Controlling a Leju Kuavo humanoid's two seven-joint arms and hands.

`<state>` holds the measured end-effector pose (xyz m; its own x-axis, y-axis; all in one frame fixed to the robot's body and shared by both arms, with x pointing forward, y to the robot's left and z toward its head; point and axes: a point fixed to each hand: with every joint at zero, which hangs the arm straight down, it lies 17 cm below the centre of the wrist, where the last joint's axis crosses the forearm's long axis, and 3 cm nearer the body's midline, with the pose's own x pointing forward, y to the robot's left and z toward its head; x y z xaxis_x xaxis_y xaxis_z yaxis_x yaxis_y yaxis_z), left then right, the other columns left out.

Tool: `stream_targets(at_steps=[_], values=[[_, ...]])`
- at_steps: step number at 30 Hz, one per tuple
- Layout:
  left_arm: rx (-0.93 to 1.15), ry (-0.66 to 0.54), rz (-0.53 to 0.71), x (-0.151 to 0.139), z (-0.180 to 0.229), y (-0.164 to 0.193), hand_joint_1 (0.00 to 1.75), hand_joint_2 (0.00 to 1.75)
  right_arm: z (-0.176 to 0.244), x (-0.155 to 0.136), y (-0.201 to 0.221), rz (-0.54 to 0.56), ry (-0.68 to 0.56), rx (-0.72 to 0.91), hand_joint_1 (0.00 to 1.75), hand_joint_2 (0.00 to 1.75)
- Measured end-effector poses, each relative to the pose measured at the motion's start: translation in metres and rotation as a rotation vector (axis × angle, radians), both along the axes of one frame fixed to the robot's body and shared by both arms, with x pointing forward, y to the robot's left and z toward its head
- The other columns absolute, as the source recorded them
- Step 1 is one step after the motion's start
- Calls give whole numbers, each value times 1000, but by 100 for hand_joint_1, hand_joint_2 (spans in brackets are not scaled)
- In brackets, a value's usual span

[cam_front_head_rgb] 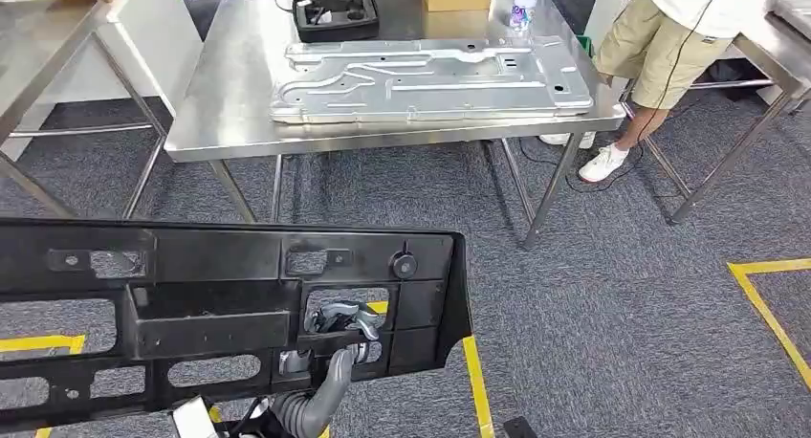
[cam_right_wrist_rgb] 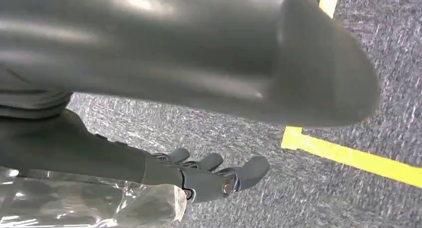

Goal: Take the parts from the cabinet and place them on the table.

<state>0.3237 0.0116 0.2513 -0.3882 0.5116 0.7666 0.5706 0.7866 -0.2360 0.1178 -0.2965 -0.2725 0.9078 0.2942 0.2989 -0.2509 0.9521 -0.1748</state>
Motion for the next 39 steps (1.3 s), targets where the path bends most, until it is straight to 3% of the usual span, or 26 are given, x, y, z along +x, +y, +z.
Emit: stream_targets(at_steps=[39], values=[[7, -1, 11, 2, 1, 3, 175, 175, 0, 1, 2, -7, -5, 6, 0, 0]])
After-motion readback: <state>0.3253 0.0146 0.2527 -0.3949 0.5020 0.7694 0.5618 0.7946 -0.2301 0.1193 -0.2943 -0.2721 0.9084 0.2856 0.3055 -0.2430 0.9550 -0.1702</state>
